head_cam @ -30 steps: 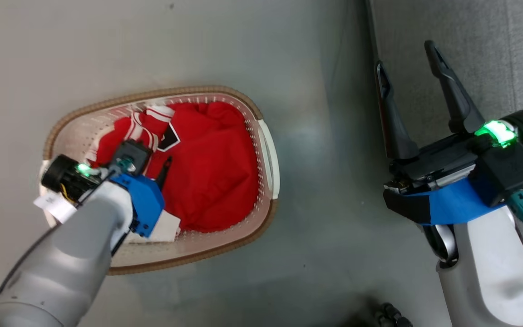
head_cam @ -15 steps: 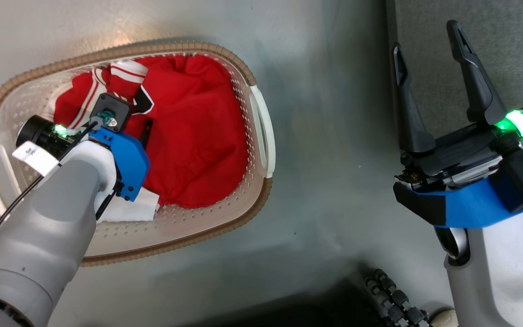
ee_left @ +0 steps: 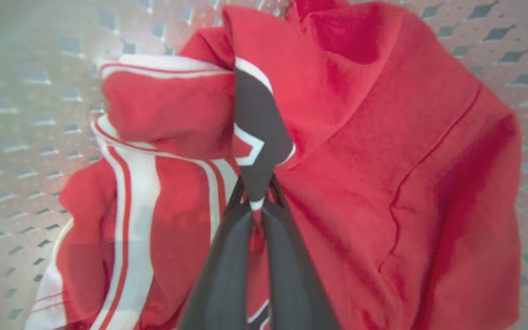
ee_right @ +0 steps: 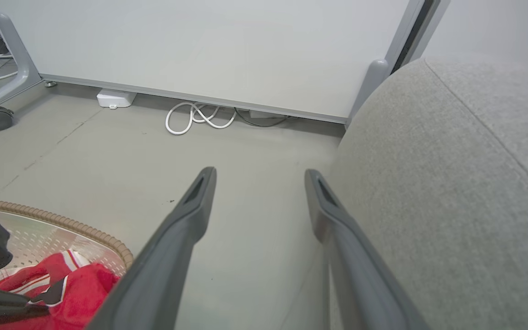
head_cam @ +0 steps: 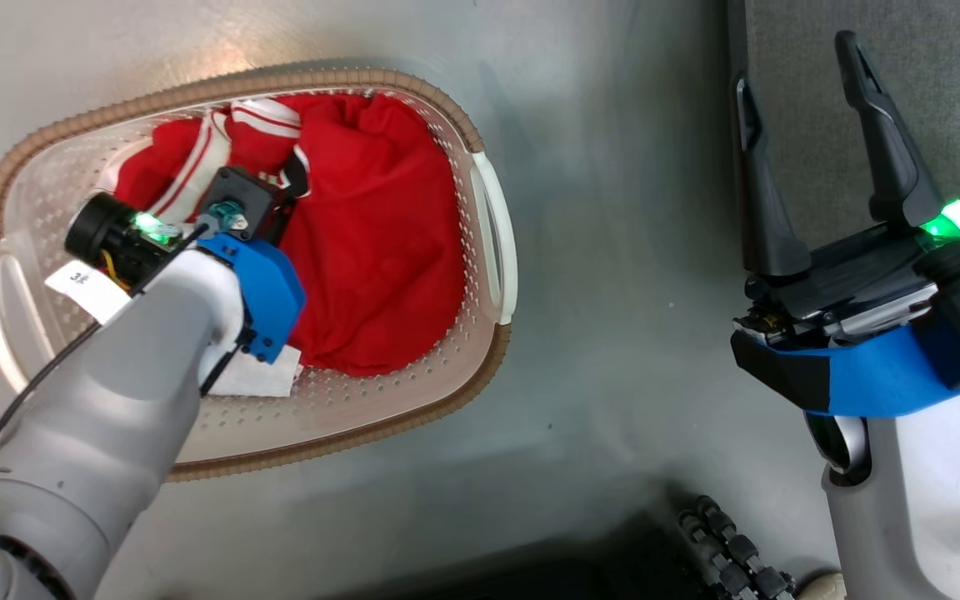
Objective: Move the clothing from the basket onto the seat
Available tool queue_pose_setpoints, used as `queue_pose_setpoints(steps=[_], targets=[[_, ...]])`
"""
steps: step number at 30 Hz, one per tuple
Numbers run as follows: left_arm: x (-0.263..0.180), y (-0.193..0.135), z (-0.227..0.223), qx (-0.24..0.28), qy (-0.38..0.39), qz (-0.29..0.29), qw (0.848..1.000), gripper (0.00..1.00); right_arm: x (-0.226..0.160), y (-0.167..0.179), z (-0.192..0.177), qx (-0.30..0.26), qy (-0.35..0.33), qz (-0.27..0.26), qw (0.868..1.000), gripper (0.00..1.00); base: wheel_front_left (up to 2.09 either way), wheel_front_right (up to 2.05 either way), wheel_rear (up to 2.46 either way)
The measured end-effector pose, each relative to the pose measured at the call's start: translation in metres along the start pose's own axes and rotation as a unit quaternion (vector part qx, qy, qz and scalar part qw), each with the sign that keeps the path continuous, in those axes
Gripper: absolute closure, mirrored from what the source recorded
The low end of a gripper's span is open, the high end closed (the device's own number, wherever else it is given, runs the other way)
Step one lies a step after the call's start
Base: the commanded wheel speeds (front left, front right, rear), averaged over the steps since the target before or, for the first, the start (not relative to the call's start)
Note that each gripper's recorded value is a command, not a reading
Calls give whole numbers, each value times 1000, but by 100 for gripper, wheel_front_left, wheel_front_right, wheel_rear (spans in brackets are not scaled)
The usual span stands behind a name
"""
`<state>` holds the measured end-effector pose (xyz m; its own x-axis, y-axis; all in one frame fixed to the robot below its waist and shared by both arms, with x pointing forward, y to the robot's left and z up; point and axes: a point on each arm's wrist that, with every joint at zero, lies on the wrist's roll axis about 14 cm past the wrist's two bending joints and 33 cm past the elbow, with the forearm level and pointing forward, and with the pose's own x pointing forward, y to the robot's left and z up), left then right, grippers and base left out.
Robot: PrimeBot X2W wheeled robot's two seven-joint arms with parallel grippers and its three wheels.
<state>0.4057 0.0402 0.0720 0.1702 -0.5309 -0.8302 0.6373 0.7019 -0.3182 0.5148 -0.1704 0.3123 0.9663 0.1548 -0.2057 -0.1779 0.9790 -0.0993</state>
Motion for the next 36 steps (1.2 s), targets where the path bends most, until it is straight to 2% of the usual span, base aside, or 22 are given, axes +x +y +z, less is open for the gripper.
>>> queue_pose_setpoints(steps=[13,20,28,36], targets=[[-47,-15,55,-12,-100,13,995,100,2,9,46,-2,-46,9,999,0,0,0,0],[-95,-18,101,-23,-182,34,982,100,-10,15,76,-2,-69,14,998,0,0,0,0],[-166,-23,133,-28,-274,79,958,100,-34,22,110,4,-93,19,995,0,0,0,0],[-243,-39,174,-6,-381,118,917,100,-64,28,149,13,-128,21,991,0,0,0,0]])
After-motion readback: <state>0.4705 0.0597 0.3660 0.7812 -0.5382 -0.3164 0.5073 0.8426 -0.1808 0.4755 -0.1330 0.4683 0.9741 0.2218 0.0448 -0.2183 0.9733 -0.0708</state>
